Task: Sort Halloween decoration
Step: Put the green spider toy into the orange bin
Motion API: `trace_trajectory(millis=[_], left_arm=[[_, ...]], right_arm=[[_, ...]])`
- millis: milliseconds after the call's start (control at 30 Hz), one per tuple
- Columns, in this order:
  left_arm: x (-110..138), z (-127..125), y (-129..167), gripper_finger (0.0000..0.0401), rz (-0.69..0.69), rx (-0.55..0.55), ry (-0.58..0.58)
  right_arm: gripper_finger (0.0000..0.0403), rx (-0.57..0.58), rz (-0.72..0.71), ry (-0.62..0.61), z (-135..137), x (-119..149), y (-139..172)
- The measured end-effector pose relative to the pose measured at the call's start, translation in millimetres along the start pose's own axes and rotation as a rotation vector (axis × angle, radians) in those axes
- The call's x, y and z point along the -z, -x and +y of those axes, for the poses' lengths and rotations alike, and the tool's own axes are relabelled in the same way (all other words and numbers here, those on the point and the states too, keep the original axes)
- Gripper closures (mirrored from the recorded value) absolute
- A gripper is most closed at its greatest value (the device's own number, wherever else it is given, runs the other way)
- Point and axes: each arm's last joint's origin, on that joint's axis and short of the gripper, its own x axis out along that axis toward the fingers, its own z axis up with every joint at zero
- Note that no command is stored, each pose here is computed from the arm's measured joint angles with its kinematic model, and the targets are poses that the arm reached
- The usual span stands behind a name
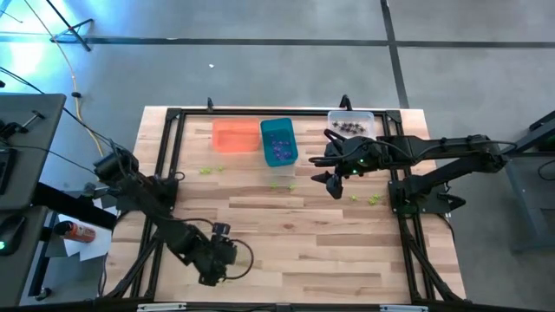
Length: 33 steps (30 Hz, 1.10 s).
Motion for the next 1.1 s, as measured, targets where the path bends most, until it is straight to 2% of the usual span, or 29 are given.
trace_trajectory(millis=[200,300,433,500,700,900,1100], left_arm=[[13.0,7.3,-7.1,0.0229,0.065,-0.042,0.021],[17.4,4.4,-12.7,0.0229,0.023,-0.007,0.027],[25.8,2.7,-24.2,0.0229,0.029,0.035,-0.041],[31.4,7.6,-28.4,0.0229,0.064,0.011,-0.052],[27.0,18.6,-33.3,0.0229,0.039,-0.033,0.033],[28.1,16.3,-34.4,0.0229,0.075,0.03,-0.058],[29.5,17.4,-34.0,0.0229,0.067,-0.018,-0.104]], right_arm=[[0.0176,0.007,0.01,0.001,0.2,0.5,-4.8],[0.0176,0.015,0.028,0.003,0.3,1.6,-9.8],[0.0176,0.024,0.055,-0.006,1.1,3.6,-18.6],[0.0176,0.023,0.067,-0.021,2.7,5.1,-20.9],[0.0176,0.0,0.092,0.015,12.0,10.1,-25.2],[0.0176,-0.012,0.102,0.038,16.7,12.7,-25.5],[0.0176,-0.011,0.102,0.042,16.6,12.7,-25.5]])
